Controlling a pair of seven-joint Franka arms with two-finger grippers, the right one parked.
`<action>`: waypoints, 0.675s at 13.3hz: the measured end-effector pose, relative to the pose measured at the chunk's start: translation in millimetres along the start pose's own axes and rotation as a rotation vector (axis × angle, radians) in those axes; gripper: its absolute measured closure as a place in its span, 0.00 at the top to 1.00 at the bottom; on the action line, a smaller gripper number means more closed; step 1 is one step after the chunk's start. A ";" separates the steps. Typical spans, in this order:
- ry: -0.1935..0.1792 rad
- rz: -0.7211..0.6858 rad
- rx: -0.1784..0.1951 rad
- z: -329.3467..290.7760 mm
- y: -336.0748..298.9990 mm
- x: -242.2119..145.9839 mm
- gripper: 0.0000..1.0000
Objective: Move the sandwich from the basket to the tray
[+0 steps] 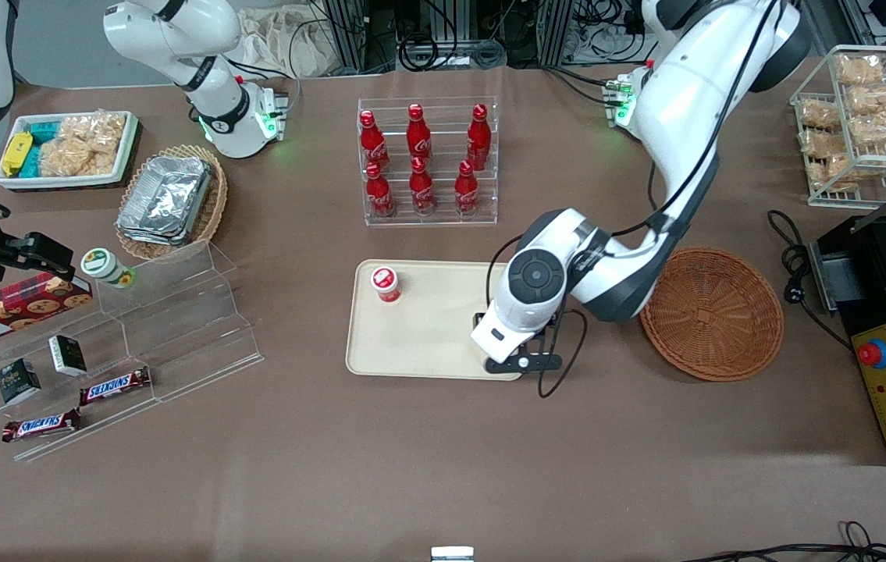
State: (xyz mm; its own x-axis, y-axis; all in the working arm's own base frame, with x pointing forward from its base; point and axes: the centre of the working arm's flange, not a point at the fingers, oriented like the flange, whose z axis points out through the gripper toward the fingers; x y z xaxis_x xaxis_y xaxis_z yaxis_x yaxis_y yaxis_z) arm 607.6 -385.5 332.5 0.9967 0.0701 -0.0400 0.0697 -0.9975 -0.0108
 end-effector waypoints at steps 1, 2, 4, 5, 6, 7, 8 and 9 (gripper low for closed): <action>0.015 -0.028 0.012 -27.0 -20.3 7.2 1.00; 0.023 -0.049 0.022 -49.6 -39.1 11.3 1.00; 0.025 -0.071 0.047 -79.3 -65.2 6.9 1.00; 0.018 -0.064 0.060 -87.3 -75.8 2.8 1.00; 0.000 -0.047 0.061 -95.3 -88.9 -0.9 1.00; -0.016 -0.029 0.051 -105.9 -107.7 -1.9 1.00; -0.023 -0.010 0.034 -118.8 -131.3 -1.9 1.00; -0.026 0.006 0.019 -131.1 -157.7 -3.0 1.00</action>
State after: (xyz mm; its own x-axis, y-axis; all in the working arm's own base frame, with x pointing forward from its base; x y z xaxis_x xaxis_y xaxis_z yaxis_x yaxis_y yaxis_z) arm 599.0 -229.5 465.3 0.9957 0.0641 -0.0665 0.0623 -0.9976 -0.0293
